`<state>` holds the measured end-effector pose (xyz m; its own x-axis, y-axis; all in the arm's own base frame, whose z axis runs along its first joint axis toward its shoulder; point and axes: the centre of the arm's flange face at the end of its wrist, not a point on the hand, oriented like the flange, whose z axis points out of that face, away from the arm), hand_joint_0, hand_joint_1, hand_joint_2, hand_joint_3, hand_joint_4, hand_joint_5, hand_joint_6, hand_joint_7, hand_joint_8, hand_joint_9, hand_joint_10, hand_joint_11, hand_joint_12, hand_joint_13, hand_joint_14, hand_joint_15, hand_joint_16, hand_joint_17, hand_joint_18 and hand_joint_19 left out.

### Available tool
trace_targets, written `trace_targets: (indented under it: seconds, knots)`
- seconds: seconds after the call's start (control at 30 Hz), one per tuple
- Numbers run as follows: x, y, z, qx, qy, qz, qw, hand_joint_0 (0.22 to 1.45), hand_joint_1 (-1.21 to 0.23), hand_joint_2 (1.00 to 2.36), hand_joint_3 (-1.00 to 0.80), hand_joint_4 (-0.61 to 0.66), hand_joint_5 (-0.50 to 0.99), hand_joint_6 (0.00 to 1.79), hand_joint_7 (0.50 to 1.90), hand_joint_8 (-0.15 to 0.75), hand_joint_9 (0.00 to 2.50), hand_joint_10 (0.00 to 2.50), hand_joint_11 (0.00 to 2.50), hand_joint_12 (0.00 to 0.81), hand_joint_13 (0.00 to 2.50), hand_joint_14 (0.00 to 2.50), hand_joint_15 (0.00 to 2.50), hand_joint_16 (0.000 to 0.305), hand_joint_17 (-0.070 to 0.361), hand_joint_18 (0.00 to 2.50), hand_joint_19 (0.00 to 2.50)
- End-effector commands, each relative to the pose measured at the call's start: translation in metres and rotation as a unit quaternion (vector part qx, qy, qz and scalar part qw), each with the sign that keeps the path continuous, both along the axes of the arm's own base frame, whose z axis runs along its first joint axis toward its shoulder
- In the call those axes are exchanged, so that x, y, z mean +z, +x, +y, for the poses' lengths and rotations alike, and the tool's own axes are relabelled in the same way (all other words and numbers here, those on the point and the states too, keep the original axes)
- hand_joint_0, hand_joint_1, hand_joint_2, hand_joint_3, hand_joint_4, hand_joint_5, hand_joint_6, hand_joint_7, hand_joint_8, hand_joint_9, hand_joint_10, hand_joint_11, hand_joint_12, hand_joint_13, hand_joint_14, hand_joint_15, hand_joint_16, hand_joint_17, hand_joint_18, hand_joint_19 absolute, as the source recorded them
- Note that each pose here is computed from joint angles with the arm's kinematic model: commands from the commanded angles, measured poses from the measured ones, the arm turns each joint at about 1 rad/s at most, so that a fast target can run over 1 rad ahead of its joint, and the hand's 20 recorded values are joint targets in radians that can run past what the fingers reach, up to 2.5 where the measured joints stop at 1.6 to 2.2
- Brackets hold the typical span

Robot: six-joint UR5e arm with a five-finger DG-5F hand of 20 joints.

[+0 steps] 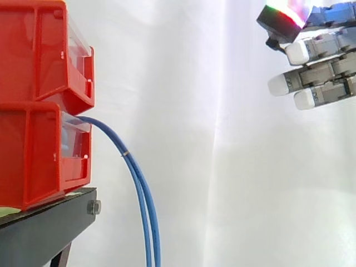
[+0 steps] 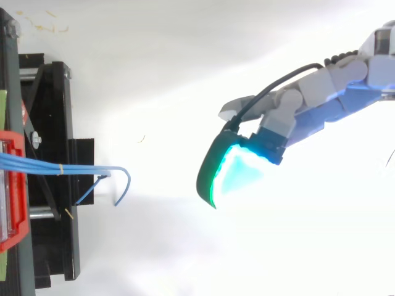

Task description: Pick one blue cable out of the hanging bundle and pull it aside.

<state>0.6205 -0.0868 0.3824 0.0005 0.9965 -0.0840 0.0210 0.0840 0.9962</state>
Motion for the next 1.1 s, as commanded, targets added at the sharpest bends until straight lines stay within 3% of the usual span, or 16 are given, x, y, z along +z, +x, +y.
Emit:
trace_targets:
  seconds: [0.0, 0.13, 0.27, 0.47, 0.57, 0.6, 0.7, 0.83, 0.9, 0.93, 1.0, 1.03, 1.07]
  knots:
    - [-0.008, 0.003, -0.001, 0.000, -0.002, 0.006, 1.0000, 0.46, -0.47, 1.00, -0.50, 0.16, -0.22, 0.50, 0.72, 0.243, 0.53, 0.01, 0.20, 0.330, 0.22, 0.00, 0.04, 0.051, 0.114, 0.13, 0.23]
    - [-0.015, 0.006, 0.001, 0.000, -0.002, 0.009, 1.0000, 0.46, -0.47, 1.00, -0.50, 0.16, -0.22, 0.50, 0.72, 0.243, 0.53, 0.01, 0.19, 0.330, 0.23, 0.00, 0.04, 0.051, 0.114, 0.13, 0.24]
    - [-0.011, 0.011, 0.000, -0.005, -0.001, -0.013, 0.9999, 0.46, -0.48, 1.00, -0.50, 0.16, -0.22, 0.50, 0.72, 0.245, 0.54, 0.01, 0.20, 0.330, 0.23, 0.00, 0.03, 0.051, 0.114, 0.14, 0.23]
    - [-0.016, 0.013, -0.001, -0.012, -0.002, -0.009, 0.9999, 0.46, -0.48, 1.00, -0.50, 0.16, -0.22, 0.50, 0.72, 0.245, 0.54, 0.01, 0.20, 0.330, 0.23, 0.00, 0.03, 0.050, 0.114, 0.14, 0.23]
    - [-0.028, 0.016, -0.002, -0.013, -0.001, 0.000, 0.9999, 0.46, -0.48, 1.00, -0.50, 0.16, -0.22, 0.50, 0.72, 0.245, 0.54, 0.01, 0.20, 0.330, 0.23, 0.00, 0.04, 0.051, 0.114, 0.14, 0.23]
    - [-0.040, 0.019, -0.004, -0.014, -0.001, 0.009, 0.9999, 0.46, -0.48, 1.00, -0.50, 0.16, -0.22, 0.50, 0.72, 0.246, 0.54, 0.01, 0.20, 0.331, 0.23, 0.00, 0.04, 0.051, 0.114, 0.14, 0.23]
    - [-0.044, 0.021, -0.003, -0.016, -0.002, 0.010, 0.9998, 0.46, -0.48, 1.00, -0.50, 0.16, -0.22, 0.50, 0.72, 0.245, 0.54, 0.01, 0.20, 0.330, 0.24, 0.00, 0.04, 0.051, 0.114, 0.14, 0.23]
    - [-0.043, 0.022, -0.005, -0.025, -0.004, 0.005, 0.9997, 0.46, -0.48, 1.00, -0.50, 0.16, -0.22, 0.50, 0.72, 0.246, 0.54, 0.01, 0.20, 0.332, 0.24, 0.00, 0.04, 0.050, 0.114, 0.14, 0.24]
    - [-0.044, 0.023, -0.007, -0.039, -0.007, 0.005, 0.9992, 0.46, -0.48, 1.00, -0.50, 0.16, -0.22, 0.50, 0.72, 0.247, 0.54, 0.01, 0.20, 0.332, 0.24, 0.00, 0.04, 0.051, 0.114, 0.15, 0.24]
    - [-0.054, 0.025, -0.009, -0.050, -0.012, 0.014, 0.9986, 0.46, -0.48, 1.00, -0.50, 0.16, -0.22, 0.50, 0.72, 0.247, 0.54, 0.01, 0.20, 0.332, 0.24, 0.00, 0.04, 0.051, 0.114, 0.15, 0.24]
    - [-0.055, 0.026, -0.009, -0.053, -0.016, 0.014, 0.9984, 0.46, -0.48, 1.00, -0.50, 0.16, -0.22, 0.50, 0.72, 0.249, 0.54, 0.01, 0.20, 0.332, 0.24, 0.00, 0.04, 0.051, 0.114, 0.16, 0.24]
    - [-0.068, 0.029, -0.009, -0.054, -0.021, 0.023, 0.9980, 0.46, -0.48, 1.00, -0.50, 0.16, -0.22, 0.50, 0.72, 0.248, 0.54, 0.01, 0.21, 0.332, 0.24, 0.00, 0.04, 0.051, 0.114, 0.16, 0.24]
    - [-0.071, 0.030, -0.007, -0.052, -0.025, 0.026, 0.9980, 0.46, -0.48, 1.00, -0.50, 0.16, -0.22, 0.50, 0.72, 0.248, 0.54, 0.01, 0.21, 0.332, 0.25, 0.00, 0.04, 0.051, 0.114, 0.16, 0.24]
